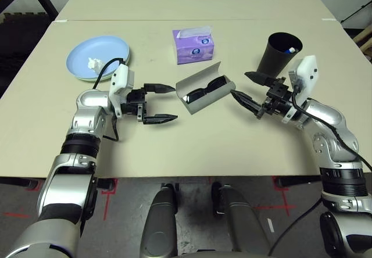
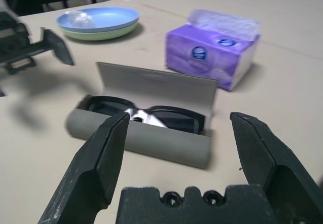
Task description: Organize and tidy the items on the table.
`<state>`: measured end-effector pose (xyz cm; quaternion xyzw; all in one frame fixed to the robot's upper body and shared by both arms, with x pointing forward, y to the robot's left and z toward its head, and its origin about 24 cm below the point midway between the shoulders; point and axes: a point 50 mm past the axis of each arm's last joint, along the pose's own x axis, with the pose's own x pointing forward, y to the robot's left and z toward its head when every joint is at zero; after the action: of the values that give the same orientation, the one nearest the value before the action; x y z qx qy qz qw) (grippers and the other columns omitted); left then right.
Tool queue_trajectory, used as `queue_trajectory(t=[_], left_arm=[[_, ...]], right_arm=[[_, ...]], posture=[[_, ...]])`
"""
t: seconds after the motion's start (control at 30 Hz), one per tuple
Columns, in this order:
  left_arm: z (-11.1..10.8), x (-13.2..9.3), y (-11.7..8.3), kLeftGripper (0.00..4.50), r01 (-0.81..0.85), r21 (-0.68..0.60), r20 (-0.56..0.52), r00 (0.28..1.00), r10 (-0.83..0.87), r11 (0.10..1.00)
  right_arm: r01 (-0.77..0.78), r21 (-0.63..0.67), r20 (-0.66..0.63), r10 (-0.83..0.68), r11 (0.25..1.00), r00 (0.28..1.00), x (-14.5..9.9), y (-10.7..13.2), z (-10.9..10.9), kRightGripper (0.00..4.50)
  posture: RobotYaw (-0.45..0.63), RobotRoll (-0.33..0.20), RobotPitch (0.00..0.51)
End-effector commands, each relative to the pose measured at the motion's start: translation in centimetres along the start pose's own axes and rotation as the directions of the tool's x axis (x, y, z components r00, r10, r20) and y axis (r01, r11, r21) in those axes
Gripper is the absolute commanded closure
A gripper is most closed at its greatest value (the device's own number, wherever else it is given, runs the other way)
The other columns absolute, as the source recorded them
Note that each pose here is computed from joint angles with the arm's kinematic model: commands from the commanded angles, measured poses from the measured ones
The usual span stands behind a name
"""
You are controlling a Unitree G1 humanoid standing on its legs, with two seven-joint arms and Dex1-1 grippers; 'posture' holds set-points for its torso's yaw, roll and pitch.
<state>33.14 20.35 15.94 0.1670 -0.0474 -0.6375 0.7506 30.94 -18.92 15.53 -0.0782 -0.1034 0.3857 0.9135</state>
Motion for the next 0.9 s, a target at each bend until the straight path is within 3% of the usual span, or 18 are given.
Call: queue_trajectory(t=[0.03,0.3,0.57,0.9], left_arm=[[0.2,-0.6,0.0,0.00,-0.012,0.001,-0.019,1.000,0.012,1.000],[0.3,-1.2,0.4,0.00,-0.057,0.008,-0.030,0.998,0.058,0.998],[0.6,-1.1,1.6,0.00,-0.207,-0.005,-0.026,0.978,0.207,0.978],[0.0,-1.3,1.9,0.00,-0.251,-0.024,-0.079,0.966,0.248,0.968]], right_arm=[[0.018,-0.002,0.000,-0.018,1.000,1.000,-1.2,-0.9,-1.1,0.04],[-0.071,-0.149,-0.030,0.067,0.986,0.997,-2.4,-1.9,-1.9,0.04],[-0.099,-0.145,0.000,0.100,0.984,0.995,-2.3,-1.7,-1.1,0.04],[-0.129,-0.098,-0.018,0.128,0.987,0.992,-2.3,-1.1,-1.1,0.04]], posture=[[0.09,0.000,0.249],[0.10,0.000,0.253],[0.09,0.000,0.249],[0.10,0.000,0.244]])
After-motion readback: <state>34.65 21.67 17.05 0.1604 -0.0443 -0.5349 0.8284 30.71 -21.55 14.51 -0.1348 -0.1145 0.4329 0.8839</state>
